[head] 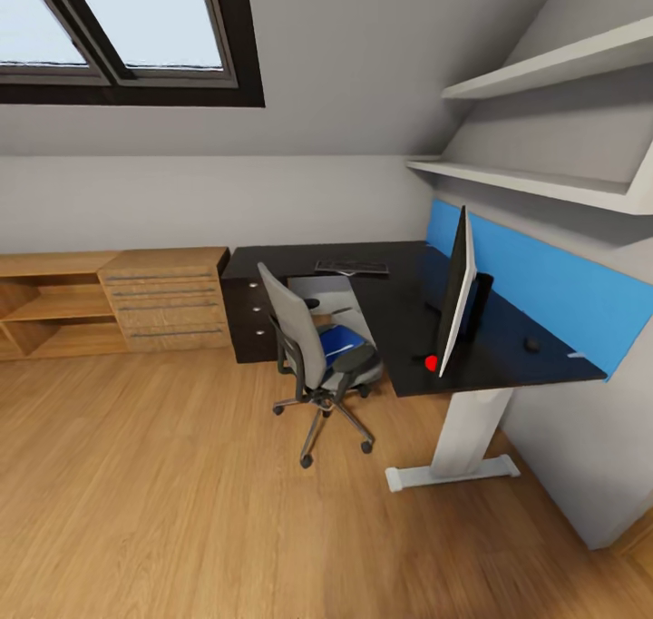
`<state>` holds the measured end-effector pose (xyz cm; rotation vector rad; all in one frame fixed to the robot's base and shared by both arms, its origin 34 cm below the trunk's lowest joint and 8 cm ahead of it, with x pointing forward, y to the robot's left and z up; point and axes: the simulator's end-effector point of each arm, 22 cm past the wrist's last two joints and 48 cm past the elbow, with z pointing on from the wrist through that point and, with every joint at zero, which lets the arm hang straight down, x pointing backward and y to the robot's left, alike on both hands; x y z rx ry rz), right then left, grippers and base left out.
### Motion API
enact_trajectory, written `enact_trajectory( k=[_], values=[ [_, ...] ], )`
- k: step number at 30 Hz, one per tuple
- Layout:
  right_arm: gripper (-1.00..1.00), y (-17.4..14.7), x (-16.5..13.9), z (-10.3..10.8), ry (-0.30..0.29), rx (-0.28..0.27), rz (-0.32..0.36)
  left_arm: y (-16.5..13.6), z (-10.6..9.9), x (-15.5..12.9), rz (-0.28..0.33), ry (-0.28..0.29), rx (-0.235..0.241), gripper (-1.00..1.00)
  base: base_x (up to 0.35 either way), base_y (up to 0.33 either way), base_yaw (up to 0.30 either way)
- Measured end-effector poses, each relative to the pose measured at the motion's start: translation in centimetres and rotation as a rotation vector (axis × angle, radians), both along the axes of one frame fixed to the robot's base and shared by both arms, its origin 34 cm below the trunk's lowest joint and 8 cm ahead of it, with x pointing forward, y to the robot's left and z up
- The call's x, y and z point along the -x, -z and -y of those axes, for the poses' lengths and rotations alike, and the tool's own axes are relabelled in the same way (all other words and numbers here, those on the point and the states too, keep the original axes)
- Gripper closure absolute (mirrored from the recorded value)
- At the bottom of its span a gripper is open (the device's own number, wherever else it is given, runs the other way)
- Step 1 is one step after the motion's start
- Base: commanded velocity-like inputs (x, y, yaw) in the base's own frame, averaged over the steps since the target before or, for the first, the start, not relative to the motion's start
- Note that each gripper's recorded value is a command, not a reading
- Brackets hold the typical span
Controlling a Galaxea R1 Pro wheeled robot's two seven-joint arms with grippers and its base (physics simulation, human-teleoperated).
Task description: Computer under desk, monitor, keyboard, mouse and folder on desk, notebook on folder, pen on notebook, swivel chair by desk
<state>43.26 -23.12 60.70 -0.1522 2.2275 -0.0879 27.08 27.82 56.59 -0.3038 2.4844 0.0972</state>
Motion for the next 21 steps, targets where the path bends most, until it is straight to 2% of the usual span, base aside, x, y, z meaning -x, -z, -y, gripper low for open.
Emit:
enact_trajectory(
  k=[11,19,20,21],
  values=[
    [-1.0,1.5,-0.1,-0.9,-0.058,0.007,0.001,1.5,0.2,-0.1,-0.001,0.0,0.002,-1.0,0.0,0.0,0.002],
    [-1.0,2.6,-0.4,-1.0,-0.062,0.007,0.007,2.6,0.3,-0.7,0.006,0.003,0.006,-1.0,0.0,0.0,0.0],
    [-1.0,4.0,-3.2,-3.2,-0.111,0.016,-0.144,4.3,0.4,0.1,-0.178,-0.091,-0.063,-1.0,0.0,0.0,0.0],
    [-1.0,-0.8,-13.4,-3.8,-0.097,0.022,-0.05,4.9,2.2,-1.7,-0.33,-0.056,-0.008,-1.0,0.0,0.0,0.0]
  ],
)
